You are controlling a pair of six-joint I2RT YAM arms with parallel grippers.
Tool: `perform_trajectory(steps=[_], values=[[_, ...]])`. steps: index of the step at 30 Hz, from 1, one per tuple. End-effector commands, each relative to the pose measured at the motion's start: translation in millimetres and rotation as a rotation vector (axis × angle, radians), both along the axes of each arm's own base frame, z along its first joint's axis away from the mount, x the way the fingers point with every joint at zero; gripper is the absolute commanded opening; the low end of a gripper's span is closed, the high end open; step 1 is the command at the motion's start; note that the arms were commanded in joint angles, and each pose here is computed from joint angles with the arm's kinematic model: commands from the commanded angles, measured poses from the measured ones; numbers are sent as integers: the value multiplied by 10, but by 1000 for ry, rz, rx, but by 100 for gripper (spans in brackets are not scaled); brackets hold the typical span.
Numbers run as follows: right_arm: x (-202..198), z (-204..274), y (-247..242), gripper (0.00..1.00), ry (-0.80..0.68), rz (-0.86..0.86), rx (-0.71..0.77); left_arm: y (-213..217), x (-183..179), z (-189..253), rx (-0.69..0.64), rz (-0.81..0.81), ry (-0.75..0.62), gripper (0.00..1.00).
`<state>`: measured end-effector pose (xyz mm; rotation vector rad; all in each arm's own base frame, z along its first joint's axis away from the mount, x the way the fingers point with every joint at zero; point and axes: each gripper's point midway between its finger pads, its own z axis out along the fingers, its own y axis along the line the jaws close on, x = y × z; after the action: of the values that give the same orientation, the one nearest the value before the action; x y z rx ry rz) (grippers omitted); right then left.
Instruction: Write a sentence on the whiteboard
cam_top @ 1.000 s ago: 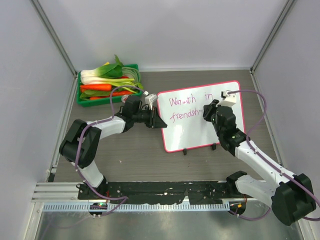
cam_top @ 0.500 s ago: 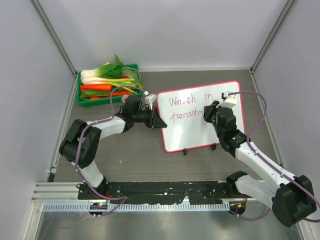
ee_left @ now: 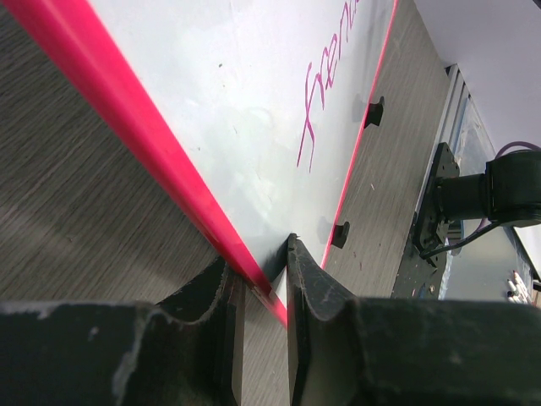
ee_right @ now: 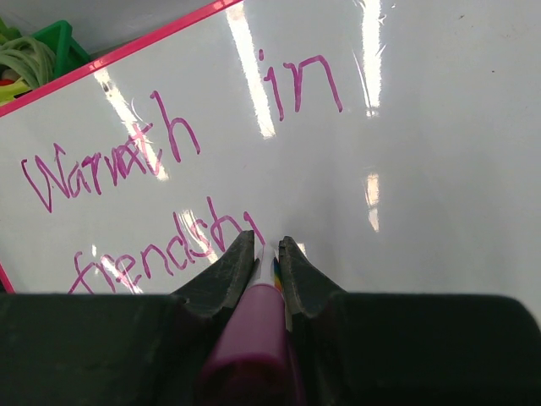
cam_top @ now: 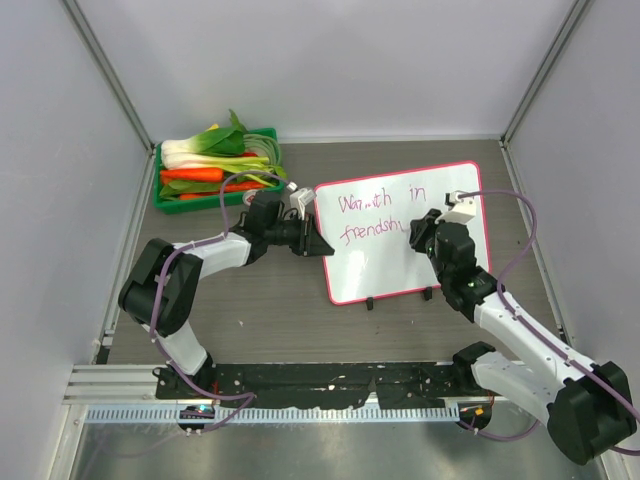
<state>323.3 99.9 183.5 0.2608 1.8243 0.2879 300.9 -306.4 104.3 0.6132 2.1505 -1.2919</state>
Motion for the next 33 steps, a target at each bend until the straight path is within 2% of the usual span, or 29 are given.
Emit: perform_trajectory(steps=[1, 7, 12, 21, 33], values=[[16, 125, -25, 1, -22, -16, 19, 141, -54, -469, 170, 13, -11, 0], [82, 504, 40, 1, -115, -4, 74, 143, -52, -462, 170, 14, -14, 0], [167, 607, 72, 2, -133, -5, 80, 147, -48, -470, 171, 16, -12, 0], [290, 621, 119, 1, -143, -9, 85, 143, -51, -465, 171, 13, -14, 0], [383, 371, 75, 1, -92, -37, 43, 138, -48, -461, 170, 12, -14, 0]])
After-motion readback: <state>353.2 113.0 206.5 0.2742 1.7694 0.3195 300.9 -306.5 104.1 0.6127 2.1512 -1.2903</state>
